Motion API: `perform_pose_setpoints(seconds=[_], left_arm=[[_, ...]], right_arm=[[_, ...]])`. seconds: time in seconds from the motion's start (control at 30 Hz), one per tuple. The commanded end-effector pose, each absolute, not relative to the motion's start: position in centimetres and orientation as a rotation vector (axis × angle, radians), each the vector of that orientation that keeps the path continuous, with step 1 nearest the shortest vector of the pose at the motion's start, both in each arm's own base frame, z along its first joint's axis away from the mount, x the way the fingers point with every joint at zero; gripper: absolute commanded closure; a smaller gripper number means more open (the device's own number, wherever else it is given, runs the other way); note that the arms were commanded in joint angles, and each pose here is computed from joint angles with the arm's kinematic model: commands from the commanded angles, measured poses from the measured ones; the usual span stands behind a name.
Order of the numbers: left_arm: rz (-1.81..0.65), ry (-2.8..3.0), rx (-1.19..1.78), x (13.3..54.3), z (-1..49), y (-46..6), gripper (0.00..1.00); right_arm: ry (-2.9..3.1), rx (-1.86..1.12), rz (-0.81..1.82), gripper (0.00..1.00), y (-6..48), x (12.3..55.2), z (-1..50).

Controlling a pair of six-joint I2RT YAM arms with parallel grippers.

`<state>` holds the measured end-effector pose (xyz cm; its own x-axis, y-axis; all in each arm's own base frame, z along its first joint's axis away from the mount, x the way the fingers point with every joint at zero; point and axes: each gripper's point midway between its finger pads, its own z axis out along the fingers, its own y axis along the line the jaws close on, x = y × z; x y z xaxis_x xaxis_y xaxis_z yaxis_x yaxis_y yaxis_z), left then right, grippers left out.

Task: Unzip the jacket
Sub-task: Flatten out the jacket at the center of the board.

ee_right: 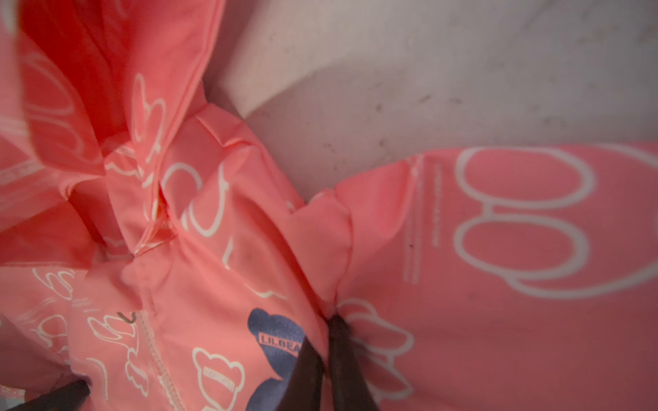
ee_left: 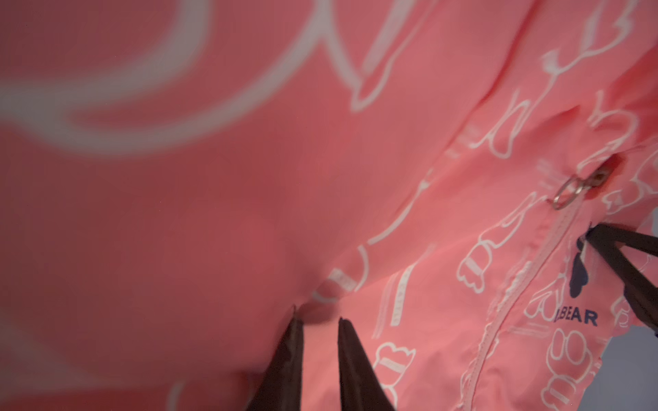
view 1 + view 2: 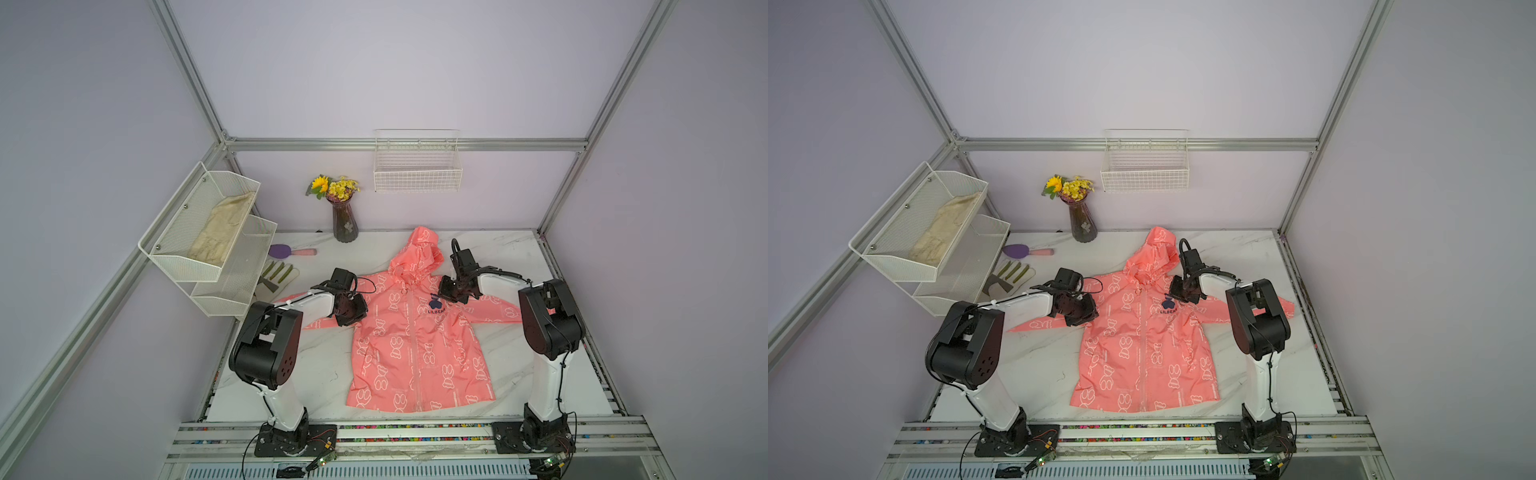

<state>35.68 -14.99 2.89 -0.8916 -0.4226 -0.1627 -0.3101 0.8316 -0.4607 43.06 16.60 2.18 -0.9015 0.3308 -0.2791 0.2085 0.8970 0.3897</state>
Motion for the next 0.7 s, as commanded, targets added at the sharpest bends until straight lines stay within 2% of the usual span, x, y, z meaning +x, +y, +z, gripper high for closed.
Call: perform_pose_setpoints(seconds=[0.0,0.2,0.37,0.43,0.5,0.53,0.6,0.67], left_arm=[[-0.667,2.729,-0.608,33.8,2.4,-16.4,0.82],[-0.662,2.74,-0.637,30.2,0.7,-18.1,0.88],[-0.637,2.672,-0.557,29.1,2.1,-19.2,0.89],[-0.607,2.606,-0.472,29.8,4.4,-19.5,0.8],[-0.572,2.516,-0.369,31.5,7.7,-19.6,0.44],[-0.552,2.476,-0.322,32.4,9.3,-19.6,0.36],[-0.509,2.392,-0.184,34.5,13.0,-20.2,0.25],[-0.444,2.342,-0.026,36.6,15.9,-21.2,0.22]], right_arm=[[2.894,0.598,0.247,0.92,11.2,36.9,-3.1],[2.834,0.703,0.301,0.92,7.5,35.2,-1.6],[2.768,0.666,0.392,0.84,6.8,35.7,1.9],[2.716,0.602,0.459,0.72,7.5,36.9,4.3],[2.678,0.528,0.525,0.6,8.3,37.7,7.2],[2.654,0.51,0.539,0.56,8.5,38.2,8.4],[2.59,0.46,0.562,0.52,8.7,39.2,11.5],[2.529,0.432,0.547,0.5,8.4,39.9,14.5]])
